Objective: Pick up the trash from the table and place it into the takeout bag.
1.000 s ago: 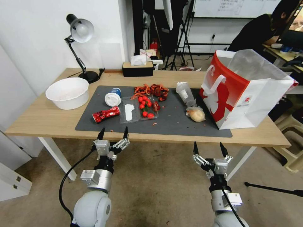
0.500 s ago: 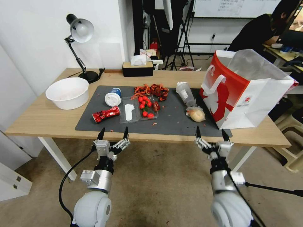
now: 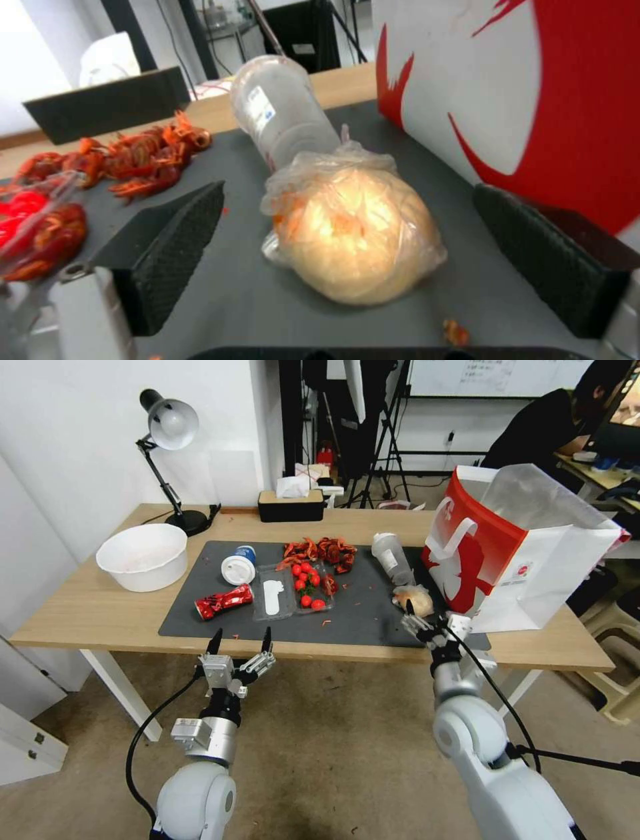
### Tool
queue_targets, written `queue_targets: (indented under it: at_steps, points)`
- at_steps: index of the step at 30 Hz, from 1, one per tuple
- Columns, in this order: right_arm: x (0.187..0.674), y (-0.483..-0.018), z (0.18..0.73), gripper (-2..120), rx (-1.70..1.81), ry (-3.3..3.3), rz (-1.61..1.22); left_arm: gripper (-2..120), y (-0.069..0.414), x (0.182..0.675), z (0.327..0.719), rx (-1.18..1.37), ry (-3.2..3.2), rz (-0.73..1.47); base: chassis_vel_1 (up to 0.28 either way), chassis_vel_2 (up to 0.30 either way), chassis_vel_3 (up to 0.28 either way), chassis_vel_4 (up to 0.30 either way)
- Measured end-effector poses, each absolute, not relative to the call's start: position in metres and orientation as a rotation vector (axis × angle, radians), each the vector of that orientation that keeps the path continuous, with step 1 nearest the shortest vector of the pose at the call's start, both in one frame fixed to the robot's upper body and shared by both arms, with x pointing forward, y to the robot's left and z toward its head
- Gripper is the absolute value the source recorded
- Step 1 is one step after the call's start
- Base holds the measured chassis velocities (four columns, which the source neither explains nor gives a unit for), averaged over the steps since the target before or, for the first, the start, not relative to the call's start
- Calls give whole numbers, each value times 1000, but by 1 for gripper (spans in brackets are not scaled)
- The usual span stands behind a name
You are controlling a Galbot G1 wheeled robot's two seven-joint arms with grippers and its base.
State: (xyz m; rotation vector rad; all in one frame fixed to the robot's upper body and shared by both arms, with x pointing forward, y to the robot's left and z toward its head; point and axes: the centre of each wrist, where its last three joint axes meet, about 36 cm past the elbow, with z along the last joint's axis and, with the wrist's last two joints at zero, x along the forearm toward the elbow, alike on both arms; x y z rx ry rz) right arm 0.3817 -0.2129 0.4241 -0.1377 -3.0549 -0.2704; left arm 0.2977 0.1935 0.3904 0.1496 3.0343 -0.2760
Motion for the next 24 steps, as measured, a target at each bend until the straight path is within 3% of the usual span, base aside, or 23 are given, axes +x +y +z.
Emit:
queue_targets:
  at_steps: [11,12,22,24]
  points:
    - [406,-208,425,89,-144,-3015,-299,100,195,299,389,143,3037,-273,0,0,0,0]
    - [422,-208,425,76,-155,-2970,-295,100,196,301,387,138,3039,-272,0,0,0,0]
    - [448,-214,417,44,-175,-2885,-279,100,194,304,384,129,3039,-282,0,0,0,0]
    - [449,-214,415,32,-175,-2877,-280,100,193,304,384,126,3038,-283,0,0,0,0]
